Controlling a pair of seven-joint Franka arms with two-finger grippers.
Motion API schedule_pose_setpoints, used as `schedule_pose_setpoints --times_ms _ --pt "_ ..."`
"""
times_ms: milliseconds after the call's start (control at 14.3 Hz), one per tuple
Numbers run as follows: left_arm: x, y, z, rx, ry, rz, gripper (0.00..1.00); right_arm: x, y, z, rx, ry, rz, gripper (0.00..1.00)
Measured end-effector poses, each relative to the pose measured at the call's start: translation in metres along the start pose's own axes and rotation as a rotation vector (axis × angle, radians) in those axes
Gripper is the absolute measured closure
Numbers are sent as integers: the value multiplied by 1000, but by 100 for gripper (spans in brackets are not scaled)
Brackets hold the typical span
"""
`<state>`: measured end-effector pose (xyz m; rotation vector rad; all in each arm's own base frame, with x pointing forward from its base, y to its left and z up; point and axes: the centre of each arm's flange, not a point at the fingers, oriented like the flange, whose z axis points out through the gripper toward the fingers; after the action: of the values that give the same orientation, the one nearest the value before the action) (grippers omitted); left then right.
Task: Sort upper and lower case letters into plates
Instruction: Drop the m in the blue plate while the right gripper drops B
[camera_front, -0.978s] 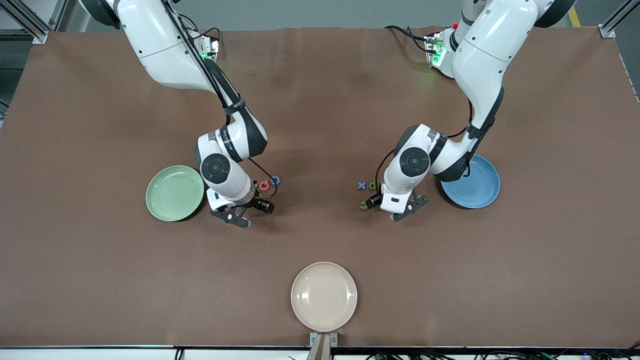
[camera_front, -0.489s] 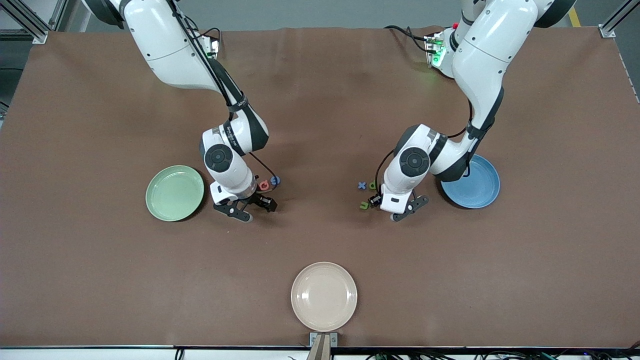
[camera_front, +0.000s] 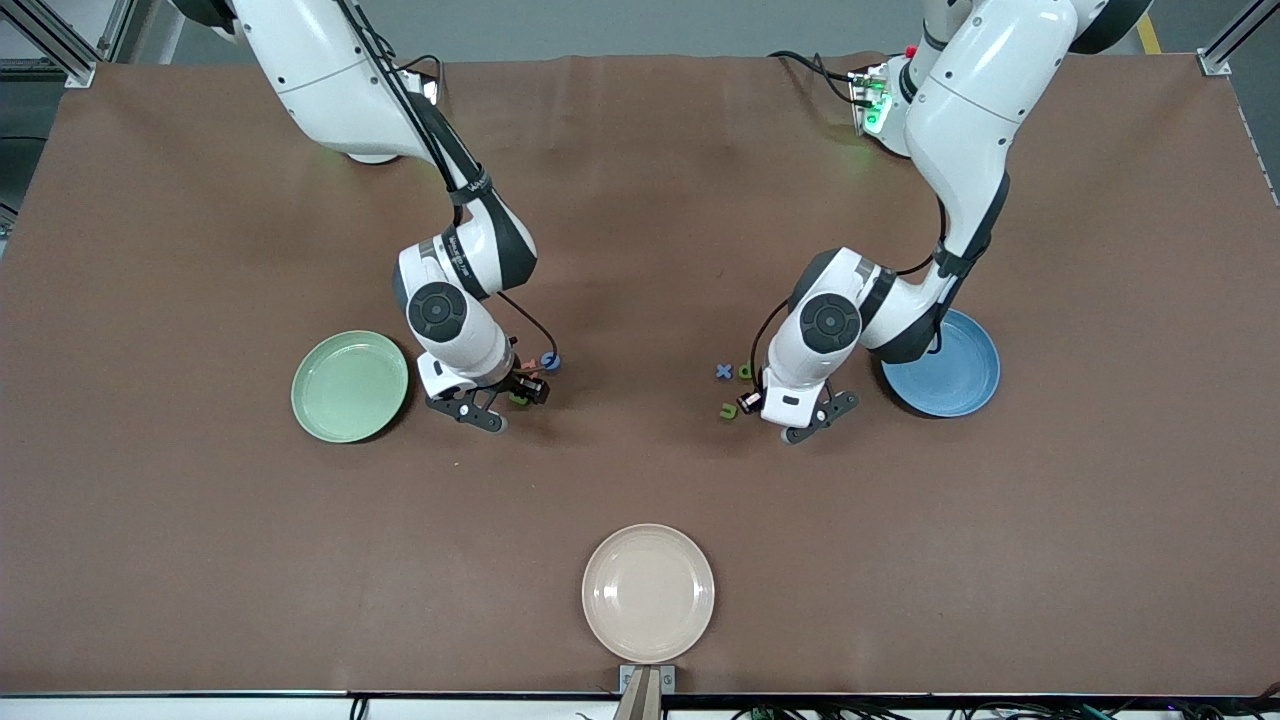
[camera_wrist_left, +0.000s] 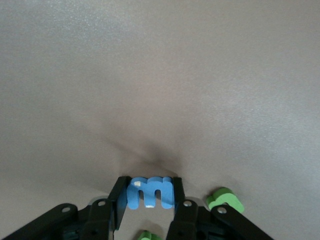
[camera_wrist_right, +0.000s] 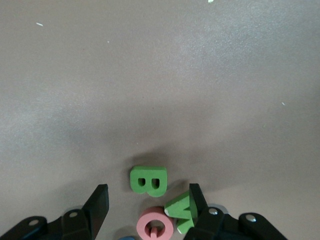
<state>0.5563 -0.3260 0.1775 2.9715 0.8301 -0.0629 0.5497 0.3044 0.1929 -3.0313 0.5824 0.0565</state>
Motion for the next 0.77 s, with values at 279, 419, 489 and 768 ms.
schedule_pose_setpoints --times_ms 279,419,489,768 --pt "7 2 -9 -16 12 -7 59 -9 2 8 -13 -9 -5 28" --pt "17 0 -30 -16 28 10 59 -8 3 8 -11 -6 -3 29" --pt "24 -5 -45 5 29 39 59 -6 4 7 -10 -1 1 29" --pt "51 -54 -100 91 21 214 59 8 8 1 -2 23 15 31"
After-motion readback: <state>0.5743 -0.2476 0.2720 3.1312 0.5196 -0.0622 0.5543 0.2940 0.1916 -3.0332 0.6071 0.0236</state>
